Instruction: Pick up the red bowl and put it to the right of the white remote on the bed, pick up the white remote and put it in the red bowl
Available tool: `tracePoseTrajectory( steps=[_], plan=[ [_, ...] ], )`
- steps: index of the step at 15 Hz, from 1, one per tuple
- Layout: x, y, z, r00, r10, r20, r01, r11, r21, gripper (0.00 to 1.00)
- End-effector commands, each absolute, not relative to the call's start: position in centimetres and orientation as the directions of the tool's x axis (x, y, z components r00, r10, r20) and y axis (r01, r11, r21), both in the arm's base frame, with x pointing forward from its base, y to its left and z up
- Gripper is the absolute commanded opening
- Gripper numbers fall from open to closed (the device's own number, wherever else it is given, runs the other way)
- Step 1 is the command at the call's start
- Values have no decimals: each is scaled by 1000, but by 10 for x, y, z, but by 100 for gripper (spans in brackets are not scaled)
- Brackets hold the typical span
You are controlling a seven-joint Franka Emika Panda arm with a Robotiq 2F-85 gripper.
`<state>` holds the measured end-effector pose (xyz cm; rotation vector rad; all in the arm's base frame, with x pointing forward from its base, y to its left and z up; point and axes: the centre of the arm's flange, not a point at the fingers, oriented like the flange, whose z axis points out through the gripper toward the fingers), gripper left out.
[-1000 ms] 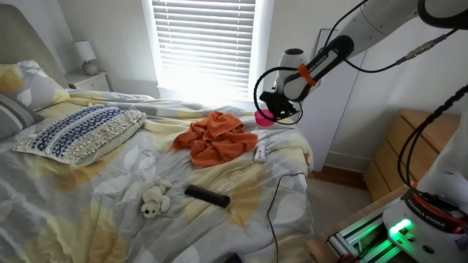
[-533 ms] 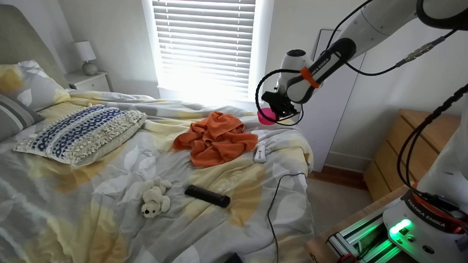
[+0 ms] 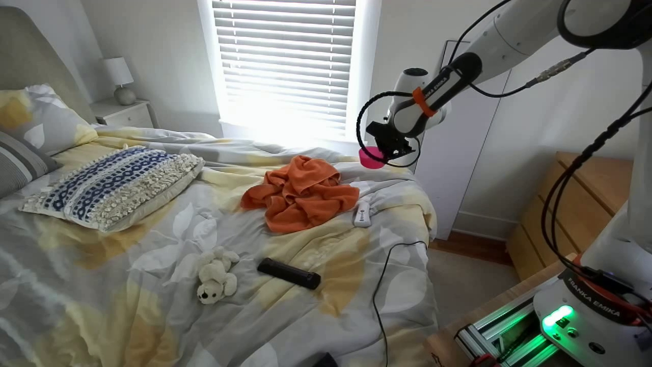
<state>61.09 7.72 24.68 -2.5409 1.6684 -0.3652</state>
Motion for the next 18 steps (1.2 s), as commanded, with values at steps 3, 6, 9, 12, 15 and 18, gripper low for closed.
tracePoseTrajectory(
  steps=[3,6,9,12,15,18],
  plan=[
    [677,48,202,393,-914,98,-889,-405,-215,1],
    [690,43,170,425,-899,105,-881,-438,-181,1],
    [698,38,139,453,-886,104,-871,-464,-160,1],
    [701,33,112,479,-870,116,-860,-492,-137,1],
    [705,22,94,496,-856,147,-849,-514,-125,1],
    [705,14,93,500,-855,140,-848,-516,-120,29]
  ],
)
